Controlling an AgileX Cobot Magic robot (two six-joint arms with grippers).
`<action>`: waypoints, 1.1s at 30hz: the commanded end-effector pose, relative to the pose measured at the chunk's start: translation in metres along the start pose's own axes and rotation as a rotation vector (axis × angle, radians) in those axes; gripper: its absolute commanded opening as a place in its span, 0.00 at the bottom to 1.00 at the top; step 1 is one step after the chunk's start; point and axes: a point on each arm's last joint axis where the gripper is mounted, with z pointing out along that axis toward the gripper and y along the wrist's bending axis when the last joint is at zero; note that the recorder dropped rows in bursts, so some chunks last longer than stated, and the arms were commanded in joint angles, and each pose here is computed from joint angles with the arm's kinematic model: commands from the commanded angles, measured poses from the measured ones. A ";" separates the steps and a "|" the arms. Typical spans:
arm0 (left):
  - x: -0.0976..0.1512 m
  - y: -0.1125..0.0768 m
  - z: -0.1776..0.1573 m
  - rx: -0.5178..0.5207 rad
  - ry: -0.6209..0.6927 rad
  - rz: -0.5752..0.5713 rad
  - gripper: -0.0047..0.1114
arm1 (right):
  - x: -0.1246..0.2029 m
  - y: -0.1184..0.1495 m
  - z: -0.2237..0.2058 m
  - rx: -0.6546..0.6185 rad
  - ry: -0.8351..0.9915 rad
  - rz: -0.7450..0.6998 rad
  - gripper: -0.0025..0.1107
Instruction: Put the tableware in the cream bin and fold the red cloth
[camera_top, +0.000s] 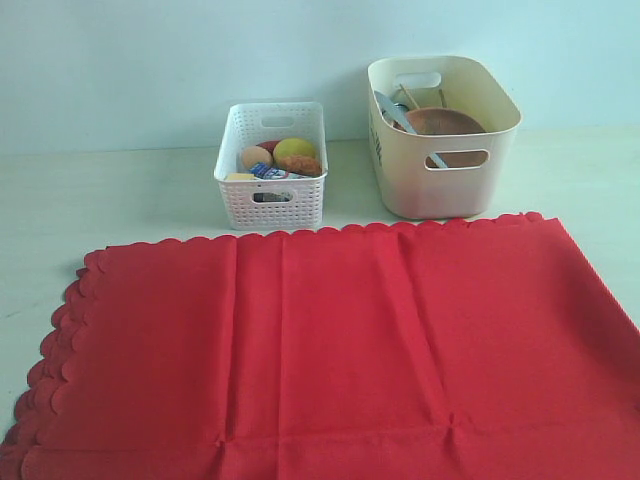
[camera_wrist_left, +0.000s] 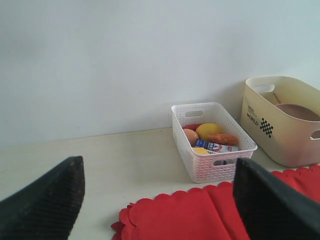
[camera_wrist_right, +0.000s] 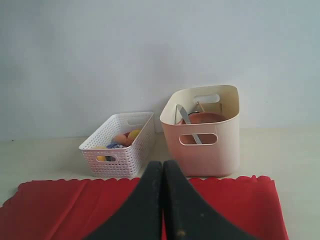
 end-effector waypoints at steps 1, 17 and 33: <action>-0.004 -0.002 -0.001 0.015 -0.024 -0.023 0.71 | 0.001 0.000 0.000 -0.001 -0.009 0.009 0.02; 0.038 -0.021 0.077 0.124 0.665 -0.117 0.71 | 0.000 0.000 0.000 -0.006 -0.009 0.019 0.02; 0.122 0.042 0.182 0.114 1.110 -0.484 0.71 | 0.001 0.001 0.000 -0.007 -0.007 0.023 0.02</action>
